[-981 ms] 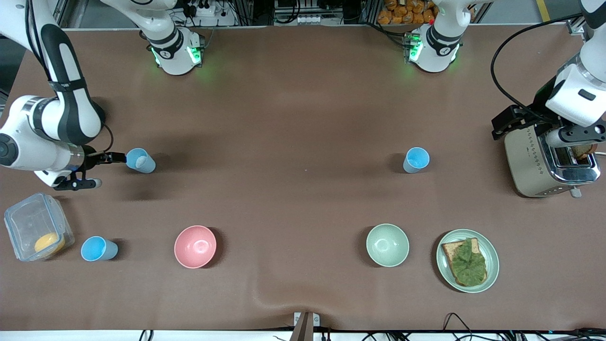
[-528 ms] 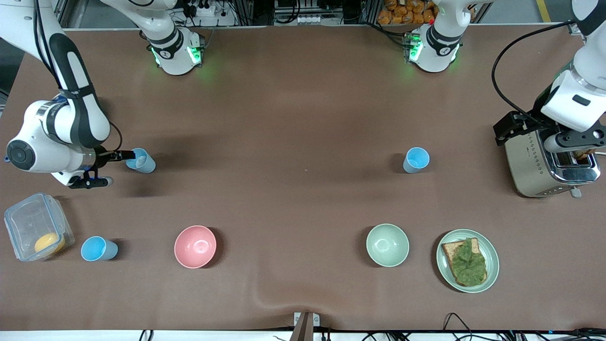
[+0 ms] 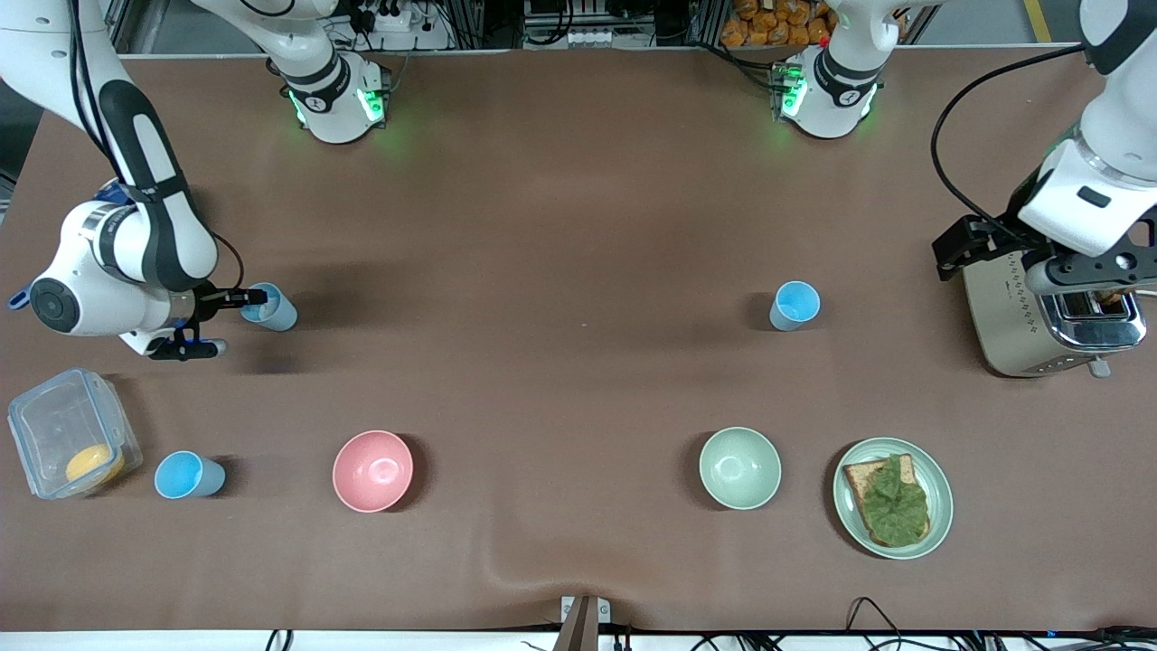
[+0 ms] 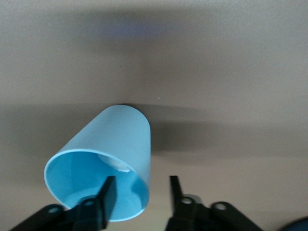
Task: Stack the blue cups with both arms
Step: 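Close the right gripper on the blue cup and lift it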
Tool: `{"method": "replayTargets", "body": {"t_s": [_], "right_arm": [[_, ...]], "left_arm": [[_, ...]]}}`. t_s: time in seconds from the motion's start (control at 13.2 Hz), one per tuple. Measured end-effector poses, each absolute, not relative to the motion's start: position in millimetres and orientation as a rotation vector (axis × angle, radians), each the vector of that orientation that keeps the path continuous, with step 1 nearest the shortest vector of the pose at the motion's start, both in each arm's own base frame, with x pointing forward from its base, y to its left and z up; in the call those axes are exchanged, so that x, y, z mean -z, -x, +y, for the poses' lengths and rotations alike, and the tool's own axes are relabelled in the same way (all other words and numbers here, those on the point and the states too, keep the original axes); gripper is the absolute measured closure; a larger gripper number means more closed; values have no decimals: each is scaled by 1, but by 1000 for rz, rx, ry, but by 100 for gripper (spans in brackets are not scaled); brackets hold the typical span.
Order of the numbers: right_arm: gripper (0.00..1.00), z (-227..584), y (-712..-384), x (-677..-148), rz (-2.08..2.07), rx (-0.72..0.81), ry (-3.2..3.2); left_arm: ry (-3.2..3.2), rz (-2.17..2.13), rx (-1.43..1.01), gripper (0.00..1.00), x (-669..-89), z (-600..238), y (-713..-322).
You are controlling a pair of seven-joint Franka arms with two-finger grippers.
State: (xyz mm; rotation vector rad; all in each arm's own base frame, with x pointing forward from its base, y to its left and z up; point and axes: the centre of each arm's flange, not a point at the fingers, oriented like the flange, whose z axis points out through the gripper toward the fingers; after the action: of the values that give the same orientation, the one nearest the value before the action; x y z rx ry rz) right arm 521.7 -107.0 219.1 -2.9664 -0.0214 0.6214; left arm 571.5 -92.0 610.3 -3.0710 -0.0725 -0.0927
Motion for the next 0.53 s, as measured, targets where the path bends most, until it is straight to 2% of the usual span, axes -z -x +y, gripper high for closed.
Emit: {"method": "replayTargets", "body": {"t_s": [0.3,0.53], "right_arm": [[97,-106,-526,-227,-23,-638,2957],[97,-107,-533,-234,-27,-630,2959]], "left_arm": [[3113,-223,49,0,-617,-46,-570],[3137,-304,54,0,-629,-16,-563]]}}
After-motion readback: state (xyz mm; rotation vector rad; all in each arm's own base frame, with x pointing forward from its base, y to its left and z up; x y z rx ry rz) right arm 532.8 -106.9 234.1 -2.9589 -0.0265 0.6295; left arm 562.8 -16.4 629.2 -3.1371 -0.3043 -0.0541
